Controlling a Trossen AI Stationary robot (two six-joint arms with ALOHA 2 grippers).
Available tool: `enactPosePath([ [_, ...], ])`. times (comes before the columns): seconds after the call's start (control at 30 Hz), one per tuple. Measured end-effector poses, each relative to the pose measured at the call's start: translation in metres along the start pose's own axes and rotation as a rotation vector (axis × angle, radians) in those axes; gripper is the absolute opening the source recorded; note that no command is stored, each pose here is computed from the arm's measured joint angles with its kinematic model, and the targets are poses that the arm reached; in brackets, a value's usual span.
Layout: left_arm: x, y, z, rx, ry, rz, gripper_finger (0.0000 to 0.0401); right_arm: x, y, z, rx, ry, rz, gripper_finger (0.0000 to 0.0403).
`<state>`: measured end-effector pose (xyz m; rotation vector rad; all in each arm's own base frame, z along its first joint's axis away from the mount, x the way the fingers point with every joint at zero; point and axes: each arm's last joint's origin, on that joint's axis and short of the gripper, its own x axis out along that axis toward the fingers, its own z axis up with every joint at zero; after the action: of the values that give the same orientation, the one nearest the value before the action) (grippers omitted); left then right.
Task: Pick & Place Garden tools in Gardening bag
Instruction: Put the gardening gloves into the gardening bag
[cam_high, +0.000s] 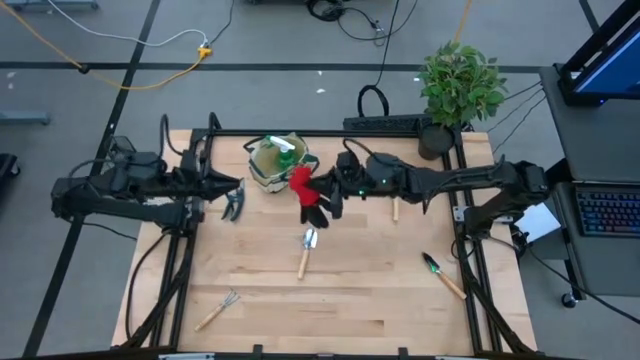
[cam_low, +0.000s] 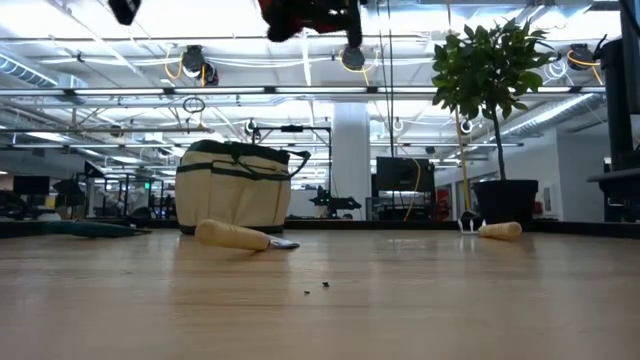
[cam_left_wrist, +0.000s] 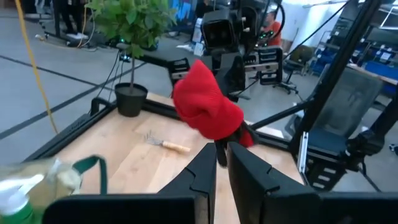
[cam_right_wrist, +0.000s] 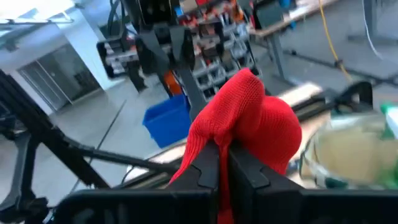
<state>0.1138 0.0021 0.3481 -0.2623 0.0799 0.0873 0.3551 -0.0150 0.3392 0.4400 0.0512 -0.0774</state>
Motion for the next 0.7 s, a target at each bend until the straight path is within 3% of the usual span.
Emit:
enactPosePath([
  [0.33,0.058,0.0,-0.009,0.071,0.055,0.094,0.0047,0.001,-0.003,0.005,-0.117,-0.03,0.025,0.0001],
  [0.7,0.094,0.005,-0.022,0.065,0.119,0.13,0.0047,0.0,-0.003,0.005,-0.164,-0.03,0.026,0.0001],
])
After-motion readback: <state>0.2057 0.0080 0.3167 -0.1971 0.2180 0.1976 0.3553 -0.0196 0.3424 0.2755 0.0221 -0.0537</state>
